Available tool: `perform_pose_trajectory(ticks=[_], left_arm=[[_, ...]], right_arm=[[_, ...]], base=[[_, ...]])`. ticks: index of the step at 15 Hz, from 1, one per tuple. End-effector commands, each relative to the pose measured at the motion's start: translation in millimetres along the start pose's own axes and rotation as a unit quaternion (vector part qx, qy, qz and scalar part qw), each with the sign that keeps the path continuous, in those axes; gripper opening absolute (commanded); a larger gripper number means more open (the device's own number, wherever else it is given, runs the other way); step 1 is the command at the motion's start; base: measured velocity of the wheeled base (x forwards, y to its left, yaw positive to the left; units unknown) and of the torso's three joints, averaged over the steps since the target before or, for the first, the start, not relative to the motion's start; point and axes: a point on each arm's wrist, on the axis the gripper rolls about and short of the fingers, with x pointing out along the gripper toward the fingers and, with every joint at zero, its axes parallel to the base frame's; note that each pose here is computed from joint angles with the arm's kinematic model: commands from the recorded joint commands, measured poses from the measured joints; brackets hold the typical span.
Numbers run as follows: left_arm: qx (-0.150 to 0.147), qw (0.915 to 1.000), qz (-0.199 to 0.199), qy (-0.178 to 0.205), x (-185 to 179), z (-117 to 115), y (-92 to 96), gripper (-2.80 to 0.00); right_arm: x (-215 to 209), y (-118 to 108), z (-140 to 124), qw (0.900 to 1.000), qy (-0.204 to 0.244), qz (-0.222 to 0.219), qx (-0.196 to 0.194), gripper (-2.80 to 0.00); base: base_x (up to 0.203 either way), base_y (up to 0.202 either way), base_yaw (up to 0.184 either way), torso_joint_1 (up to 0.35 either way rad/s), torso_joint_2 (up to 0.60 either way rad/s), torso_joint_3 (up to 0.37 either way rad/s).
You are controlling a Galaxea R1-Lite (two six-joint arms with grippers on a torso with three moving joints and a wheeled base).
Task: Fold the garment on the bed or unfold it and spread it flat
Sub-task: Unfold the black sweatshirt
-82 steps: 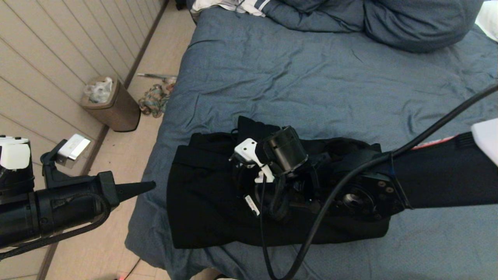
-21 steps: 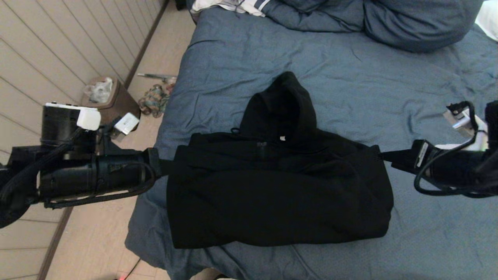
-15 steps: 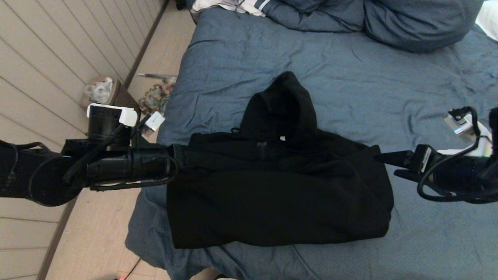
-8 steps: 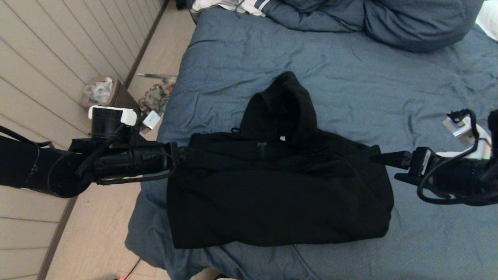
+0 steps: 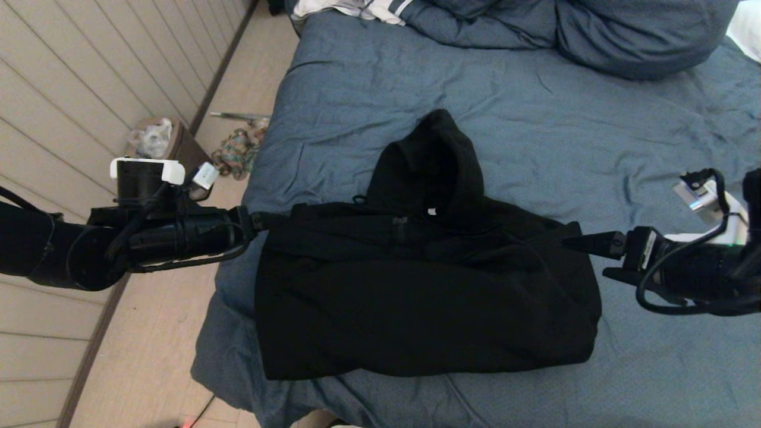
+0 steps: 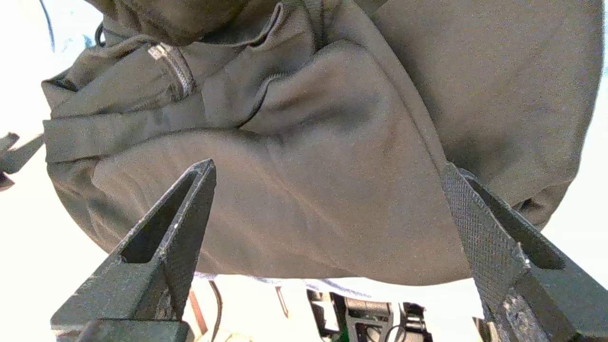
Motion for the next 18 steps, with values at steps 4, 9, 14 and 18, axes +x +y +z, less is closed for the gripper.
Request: perform_pose_trajectory(ticks=[4,9,14,18], left_arm=[[-0.001,0.9995,-0.018,0.026,1,-16,-11.4,0.0],[0.01,0.9967,-0.051,0.062,3,-42,-38.2,-2.8],[0.019,0.9971,-0.058,0.045,-1,-42,-42.4,-2.8],[0.028,0.9967,-0.073,0.024,-27,-38,-56.5,-2.8]], right_arm=[[1,0,0,1.0,0.001,0.001,0.001,0.0],[1,0,0,1.0,0.001,0.001,0.001,0.0],[0,0,0,1.0,-0.001,0.001,0.0,0.0],[1,-1,1,1.0,0.0,-0.001,0.002,0.0]], base=[[0.0,0.0,0.0,0.0,0.0,0.0],[0.0,0.0,0.0,0.0,0.0,0.0],[0.0,0.0,0.0,0.0,0.0,0.0],[0.0,0.0,0.0,0.0,0.0,0.0]])
